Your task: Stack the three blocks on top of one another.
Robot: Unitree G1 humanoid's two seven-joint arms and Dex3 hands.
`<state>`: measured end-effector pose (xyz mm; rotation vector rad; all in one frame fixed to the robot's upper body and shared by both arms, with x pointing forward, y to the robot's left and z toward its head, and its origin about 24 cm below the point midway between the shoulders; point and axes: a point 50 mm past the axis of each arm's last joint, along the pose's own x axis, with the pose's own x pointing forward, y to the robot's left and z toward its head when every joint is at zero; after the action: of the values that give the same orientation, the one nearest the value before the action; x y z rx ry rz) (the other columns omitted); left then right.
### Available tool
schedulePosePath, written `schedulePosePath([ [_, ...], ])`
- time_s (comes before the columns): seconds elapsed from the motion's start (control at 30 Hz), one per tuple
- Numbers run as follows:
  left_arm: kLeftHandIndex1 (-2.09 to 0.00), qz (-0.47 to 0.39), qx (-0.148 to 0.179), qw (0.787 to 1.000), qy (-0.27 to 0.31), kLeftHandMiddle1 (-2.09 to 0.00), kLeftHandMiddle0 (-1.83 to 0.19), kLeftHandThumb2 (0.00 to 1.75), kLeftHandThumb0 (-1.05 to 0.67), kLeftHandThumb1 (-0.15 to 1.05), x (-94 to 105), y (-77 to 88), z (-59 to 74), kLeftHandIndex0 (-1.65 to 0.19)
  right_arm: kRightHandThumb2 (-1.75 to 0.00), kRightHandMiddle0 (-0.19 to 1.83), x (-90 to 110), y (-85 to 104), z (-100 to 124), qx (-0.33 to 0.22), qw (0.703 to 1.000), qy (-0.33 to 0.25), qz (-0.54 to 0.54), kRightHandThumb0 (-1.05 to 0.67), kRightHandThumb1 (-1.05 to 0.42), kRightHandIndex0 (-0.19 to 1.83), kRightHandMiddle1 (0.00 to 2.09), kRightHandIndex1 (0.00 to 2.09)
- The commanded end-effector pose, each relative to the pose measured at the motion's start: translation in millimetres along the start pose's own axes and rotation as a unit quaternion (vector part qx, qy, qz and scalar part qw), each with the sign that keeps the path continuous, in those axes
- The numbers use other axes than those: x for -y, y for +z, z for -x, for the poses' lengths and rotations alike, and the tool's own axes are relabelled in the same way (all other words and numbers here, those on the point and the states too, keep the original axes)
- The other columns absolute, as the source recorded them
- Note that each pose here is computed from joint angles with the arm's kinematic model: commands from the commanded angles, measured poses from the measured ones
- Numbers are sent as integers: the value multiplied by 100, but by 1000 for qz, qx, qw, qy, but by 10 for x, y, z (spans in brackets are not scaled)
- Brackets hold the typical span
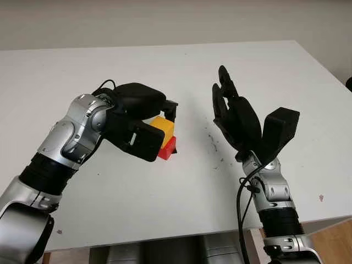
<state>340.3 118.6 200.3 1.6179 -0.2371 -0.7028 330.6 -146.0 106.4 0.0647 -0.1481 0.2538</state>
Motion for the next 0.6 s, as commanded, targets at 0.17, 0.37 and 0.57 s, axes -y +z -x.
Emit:
schedulePosePath([
  [0.17,-7,-8,15,1000,10,-4,-1,6,-72,94,-122,67,28,-12,-62,-19,-3,39,-2,10,1000,1,1,-70,-105,-19,0,0],
  [0.37,-1,7,22,1000,10,-4,4,5,-71,93,-135,64,35,6,-62,-19,-3,41,-1,10,1000,2,1,-70,-105,-19,0,0],
  [0.57,0,34,28,999,14,-3,11,6,-74,94,-206,46,82,19,-62,-19,-4,41,-7,9,1000,0,-3,-66,-105,-19,0,0],
])
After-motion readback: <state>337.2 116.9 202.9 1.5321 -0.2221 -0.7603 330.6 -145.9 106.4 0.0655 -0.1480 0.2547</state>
